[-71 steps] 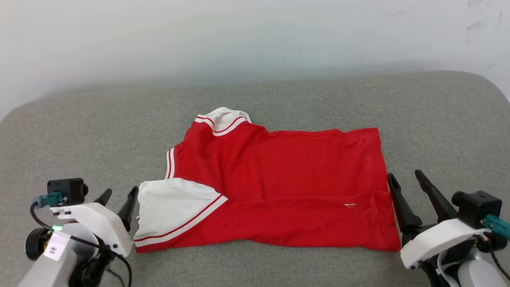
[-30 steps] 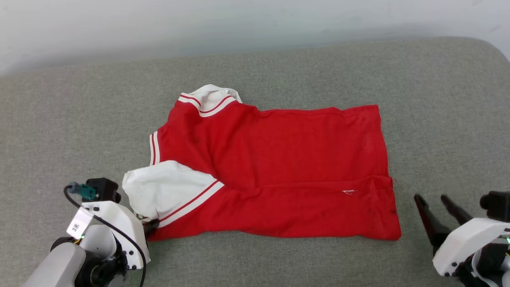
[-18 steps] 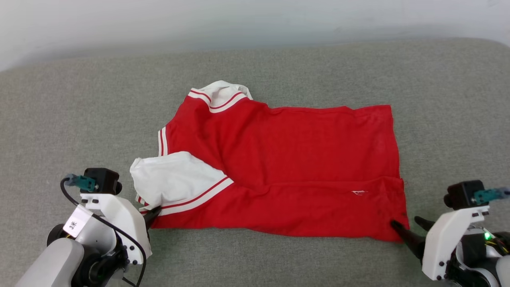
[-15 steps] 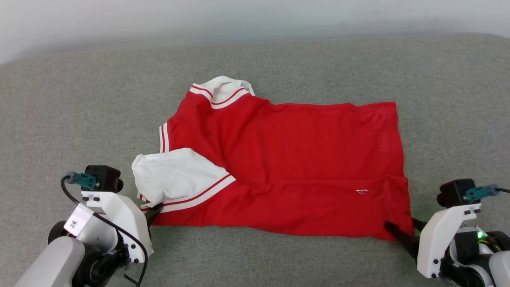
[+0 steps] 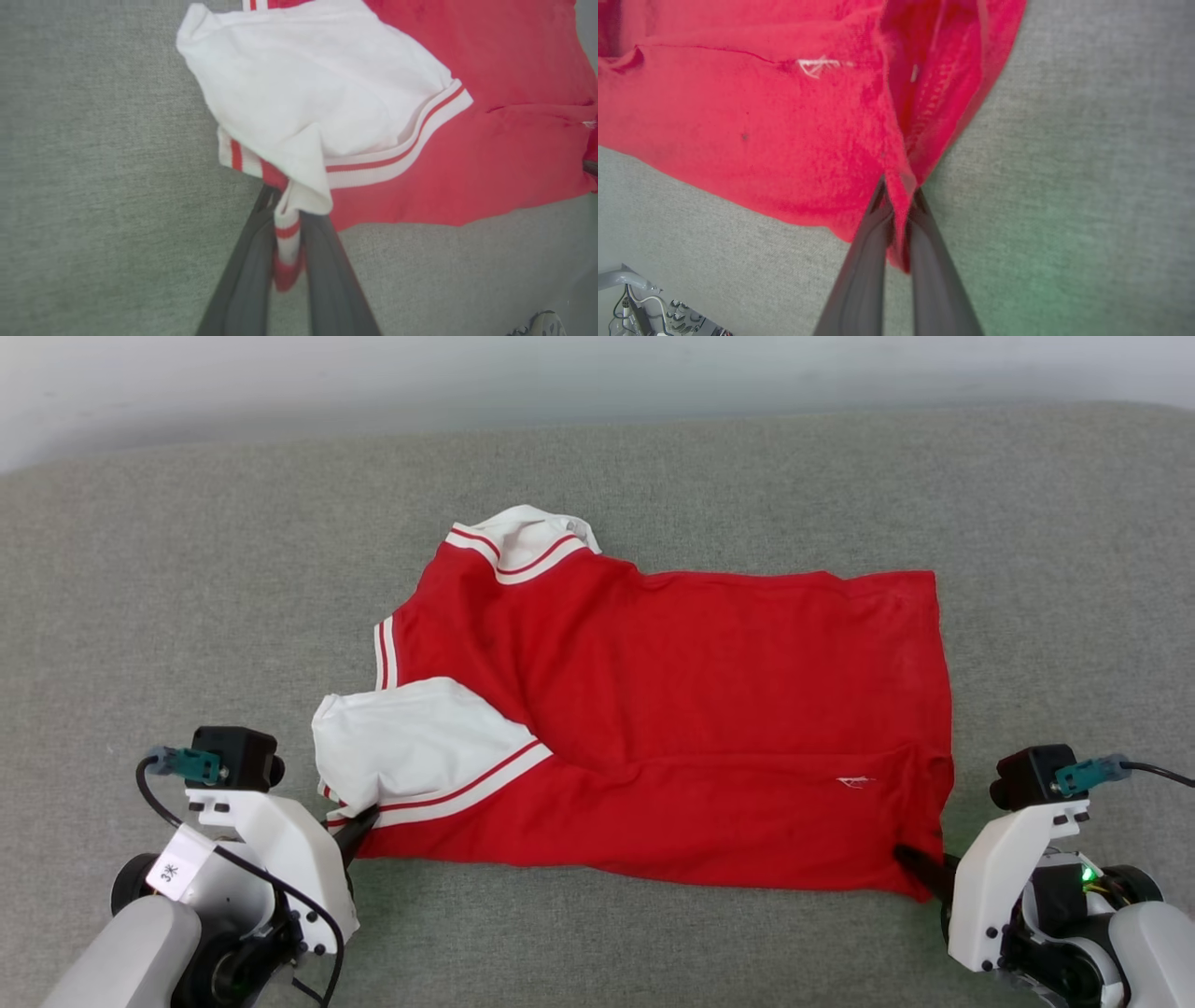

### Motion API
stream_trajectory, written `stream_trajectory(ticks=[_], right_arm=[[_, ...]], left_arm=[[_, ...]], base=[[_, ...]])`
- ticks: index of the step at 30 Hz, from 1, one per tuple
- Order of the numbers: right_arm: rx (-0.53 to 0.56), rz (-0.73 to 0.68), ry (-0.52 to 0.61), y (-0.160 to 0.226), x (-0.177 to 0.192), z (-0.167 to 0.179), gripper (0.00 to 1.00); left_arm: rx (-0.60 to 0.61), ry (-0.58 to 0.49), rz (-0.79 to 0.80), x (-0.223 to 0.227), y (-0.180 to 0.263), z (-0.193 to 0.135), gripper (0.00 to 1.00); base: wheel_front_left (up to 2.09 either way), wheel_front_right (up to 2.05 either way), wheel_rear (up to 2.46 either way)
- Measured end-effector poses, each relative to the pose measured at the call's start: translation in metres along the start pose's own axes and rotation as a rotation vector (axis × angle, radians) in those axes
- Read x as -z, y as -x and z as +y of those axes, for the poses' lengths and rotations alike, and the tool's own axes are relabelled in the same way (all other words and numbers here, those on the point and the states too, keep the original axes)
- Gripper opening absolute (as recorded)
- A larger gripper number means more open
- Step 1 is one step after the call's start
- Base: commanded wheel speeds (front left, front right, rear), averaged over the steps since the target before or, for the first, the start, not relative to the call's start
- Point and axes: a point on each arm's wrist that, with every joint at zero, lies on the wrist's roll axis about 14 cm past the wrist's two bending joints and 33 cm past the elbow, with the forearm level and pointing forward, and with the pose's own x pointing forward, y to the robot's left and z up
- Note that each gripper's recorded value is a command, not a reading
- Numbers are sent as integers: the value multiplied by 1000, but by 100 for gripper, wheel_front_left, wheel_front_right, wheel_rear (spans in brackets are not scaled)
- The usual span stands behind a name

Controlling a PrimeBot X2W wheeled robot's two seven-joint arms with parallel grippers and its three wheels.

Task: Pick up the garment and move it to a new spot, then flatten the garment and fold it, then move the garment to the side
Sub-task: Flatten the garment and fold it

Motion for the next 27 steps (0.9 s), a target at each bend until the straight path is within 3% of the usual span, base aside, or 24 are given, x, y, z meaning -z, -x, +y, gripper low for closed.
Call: stream_trajectory(ticks=[11, 20, 27], right_arm=[[-26, -93, 68, 29, -6, 14, 0], [-56, -101, 89, 53, 20, 28, 0], [-61, -56, 40, 54, 49, 28, 0]], left_arm=[[-31, 5, -50, 17, 37, -2, 0], [-103, 85, -30, 60, 79, 10, 0], [-138, 148, 6, 92, 91, 18, 0]], base=[[0, 0, 0], [0, 0, 0], [0, 0, 0]])
